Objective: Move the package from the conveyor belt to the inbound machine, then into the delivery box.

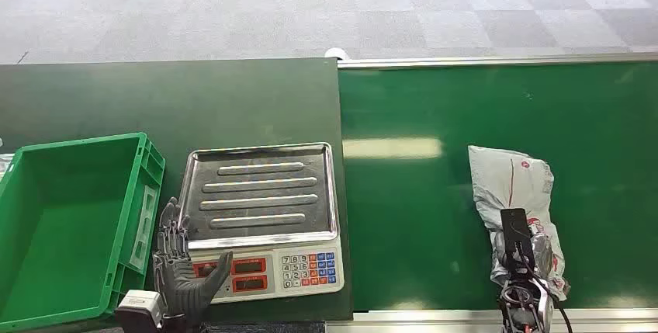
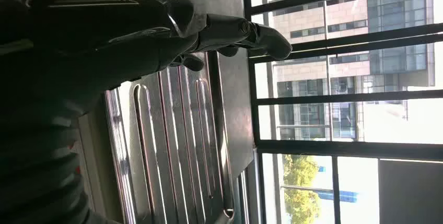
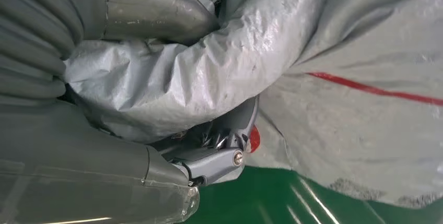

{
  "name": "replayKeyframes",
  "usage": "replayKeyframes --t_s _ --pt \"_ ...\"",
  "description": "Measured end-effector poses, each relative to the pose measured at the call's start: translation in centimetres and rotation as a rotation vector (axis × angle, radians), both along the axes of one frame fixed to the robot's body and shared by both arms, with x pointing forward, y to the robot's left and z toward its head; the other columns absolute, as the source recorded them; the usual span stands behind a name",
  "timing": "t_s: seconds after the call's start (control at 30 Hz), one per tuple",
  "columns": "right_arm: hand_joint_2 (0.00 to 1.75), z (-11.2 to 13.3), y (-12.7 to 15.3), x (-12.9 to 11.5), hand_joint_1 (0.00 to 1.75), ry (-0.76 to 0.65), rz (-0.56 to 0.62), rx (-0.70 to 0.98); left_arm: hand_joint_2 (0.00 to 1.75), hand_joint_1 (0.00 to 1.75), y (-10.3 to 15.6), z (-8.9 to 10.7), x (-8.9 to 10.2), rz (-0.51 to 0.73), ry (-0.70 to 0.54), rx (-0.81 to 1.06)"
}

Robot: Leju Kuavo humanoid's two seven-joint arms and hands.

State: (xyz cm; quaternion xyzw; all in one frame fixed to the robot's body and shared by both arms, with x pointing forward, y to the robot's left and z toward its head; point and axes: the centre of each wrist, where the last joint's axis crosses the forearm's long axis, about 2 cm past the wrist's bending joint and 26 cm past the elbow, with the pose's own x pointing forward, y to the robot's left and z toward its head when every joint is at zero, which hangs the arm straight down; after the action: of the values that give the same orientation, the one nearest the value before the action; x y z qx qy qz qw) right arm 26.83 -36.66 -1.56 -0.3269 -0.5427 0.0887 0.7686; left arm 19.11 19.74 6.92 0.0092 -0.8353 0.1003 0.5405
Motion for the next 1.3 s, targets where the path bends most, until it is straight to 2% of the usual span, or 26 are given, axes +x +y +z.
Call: replayKeyframes --t_s 0.07,0.3,0.53,0.63,0.7,0.9,1.03,1.17,1.3 --pt "1.75 0.0 0.2 0.0 1.75 -0.047 0.008 -0.007 1.75 0.0 0.0 0.0 -0.1 -0.001 0.0 -0.001" --pt "1.75 2.3 2.7 0.7 1.75 -0.421 0.03 -0.04 1.75 0.0 0.2 0.7 0.1 -0.014 -0.031 -0.005" --pt "1.75 4.2 3.9 0.7 1.75 -0.562 -0.016 -0.039 1.75 0.0 0.5 1.1 0.3 0.004 -0.049 0.013" --pt "1.75 5.9 5.9 1.0 1.75 -0.66 0.006 -0.04 1.75 0.0 0.9 2.0 0.7 0.029 -0.088 0.032" --pt "1.75 7.4 8.3 1.7 1.75 -0.707 0.101 -0.051 1.75 0.0 1.4 3.1 1.3 0.04 -0.136 0.037" --pt "1.75 12.4 18.2 4.8 1.75 -0.712 0.556 -0.139 1.75 0.0 3.0 6.8 3.9 0.094 -0.288 0.058" --pt "1.75 15.3 23.9 5.9 1.75 -0.757 0.78 -0.126 1.75 0.0 4.5 8.6 4.5 0.154 -0.36 0.067" --pt "1.75 16.6 26.9 6.4 1.75 -0.764 0.937 -0.09 1.75 0.0 6.0 9.5 4.4 0.2 -0.396 0.067" --pt "1.75 17.0 28.4 6.6 1.75 -0.769 1.012 -0.079 1.75 0.0 7.1 9.8 4.0 0.232 -0.407 0.071"
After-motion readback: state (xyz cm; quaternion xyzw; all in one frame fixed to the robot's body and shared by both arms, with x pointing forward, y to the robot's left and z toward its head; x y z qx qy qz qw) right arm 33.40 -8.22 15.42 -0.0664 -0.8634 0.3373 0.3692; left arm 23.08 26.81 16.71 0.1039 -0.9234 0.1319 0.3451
